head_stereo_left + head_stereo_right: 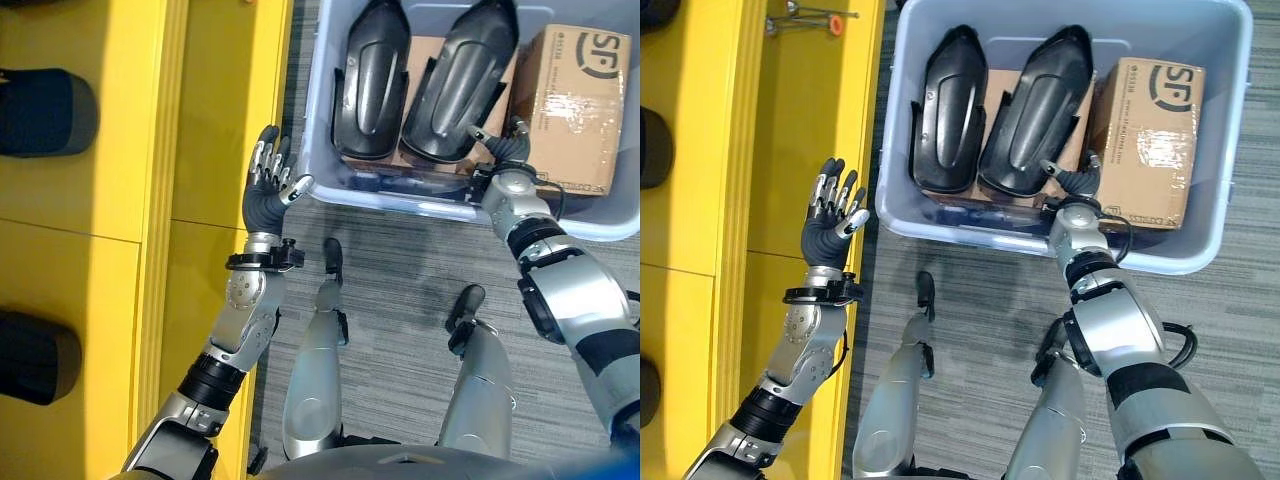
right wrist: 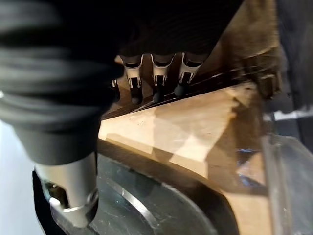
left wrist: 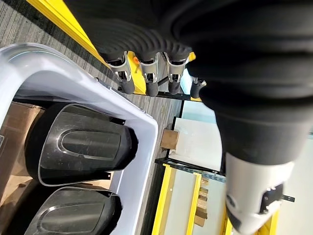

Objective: Move parts from the plastic box to the shelf.

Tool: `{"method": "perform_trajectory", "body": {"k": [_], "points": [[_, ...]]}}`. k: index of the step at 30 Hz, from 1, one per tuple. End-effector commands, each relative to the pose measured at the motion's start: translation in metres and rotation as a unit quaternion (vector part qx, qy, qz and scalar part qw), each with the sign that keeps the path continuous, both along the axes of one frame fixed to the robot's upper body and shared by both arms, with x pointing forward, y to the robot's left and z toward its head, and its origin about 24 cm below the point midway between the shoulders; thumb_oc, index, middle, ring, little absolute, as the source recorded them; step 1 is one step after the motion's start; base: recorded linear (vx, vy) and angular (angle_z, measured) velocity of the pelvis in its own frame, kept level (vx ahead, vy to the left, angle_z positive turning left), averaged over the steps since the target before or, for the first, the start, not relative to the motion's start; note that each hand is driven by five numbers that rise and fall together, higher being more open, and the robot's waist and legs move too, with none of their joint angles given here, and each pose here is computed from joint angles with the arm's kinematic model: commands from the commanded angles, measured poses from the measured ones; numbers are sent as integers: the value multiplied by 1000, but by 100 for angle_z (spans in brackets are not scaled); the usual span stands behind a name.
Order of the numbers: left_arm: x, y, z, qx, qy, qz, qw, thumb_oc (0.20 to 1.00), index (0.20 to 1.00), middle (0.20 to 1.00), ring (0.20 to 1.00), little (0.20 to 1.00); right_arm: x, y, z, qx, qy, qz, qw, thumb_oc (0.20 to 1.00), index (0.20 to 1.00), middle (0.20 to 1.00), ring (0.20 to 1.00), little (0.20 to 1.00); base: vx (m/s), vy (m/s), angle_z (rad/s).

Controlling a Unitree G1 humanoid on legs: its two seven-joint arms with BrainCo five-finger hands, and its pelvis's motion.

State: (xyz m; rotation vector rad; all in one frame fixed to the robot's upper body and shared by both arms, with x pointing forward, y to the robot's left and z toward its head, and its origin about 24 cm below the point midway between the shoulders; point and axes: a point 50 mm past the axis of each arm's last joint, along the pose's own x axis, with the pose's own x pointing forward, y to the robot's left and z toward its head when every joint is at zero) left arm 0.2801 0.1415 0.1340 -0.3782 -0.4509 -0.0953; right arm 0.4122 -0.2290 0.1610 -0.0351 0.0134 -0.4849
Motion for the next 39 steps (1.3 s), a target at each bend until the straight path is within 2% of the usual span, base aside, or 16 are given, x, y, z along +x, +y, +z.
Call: {"method": "perform_trajectory", "body": {"k": [1, 17, 18, 20, 25, 27, 32, 39], "points": [[-7, 3, 48, 8, -118, -10, 993, 1000, 1000, 1000, 1000, 1000, 9, 8, 61, -54, -73, 7, 996, 1000, 1000, 1000, 1000, 1000, 12, 2, 4], [-11, 3, 56, 8, -139, -1, 990, 1000, 1000, 1000, 1000, 1000, 5, -19, 69, -190, -10, -36, 981, 1000, 1000, 1000, 1000, 1000, 9, 3, 12], [-12, 3, 56, 7, -140, -2, 990, 1000, 1000, 1000, 1000, 1000, 4, -20, 67, -195, -4, -36, 980, 1000, 1000, 1000, 1000, 1000, 6, 25, 5], [-12, 1, 55, 3, -140, -7, 990, 1000, 1000, 1000, 1000, 1000, 1, -31, 57, -145, 0, -43, 989, 1000, 1000, 1000, 1000, 1000, 8, 34, 3], [-12, 1, 55, -1, -140, -10, 990, 1000, 1000, 1000, 1000, 1000, -5, -46, 44, -173, 27, -51, 983, 1000, 1000, 1000, 1000, 1000, 0, 14, 0], [-12, 1, 54, -1, -138, -12, 990, 1000, 1000, 1000, 1000, 1000, -8, -51, 40, -226, 47, -54, 971, 1000, 1000, 1000, 1000, 1000, -5, 38, 0], [-13, -5, 56, 2, -145, -25, 989, 1000, 1000, 1000, 1000, 1000, -16, -69, 32, -267, 66, -69, 959, 1000, 1000, 1000, 1000, 1000, -1, 7, 0], [-14, -4, 57, 10, -148, -30, 988, 1000, 1000, 1000, 1000, 1000, -23, -88, 42, -271, 59, -97, 956, 1000, 1000, 1000, 1000, 1000, 0, 0, 0]]}}
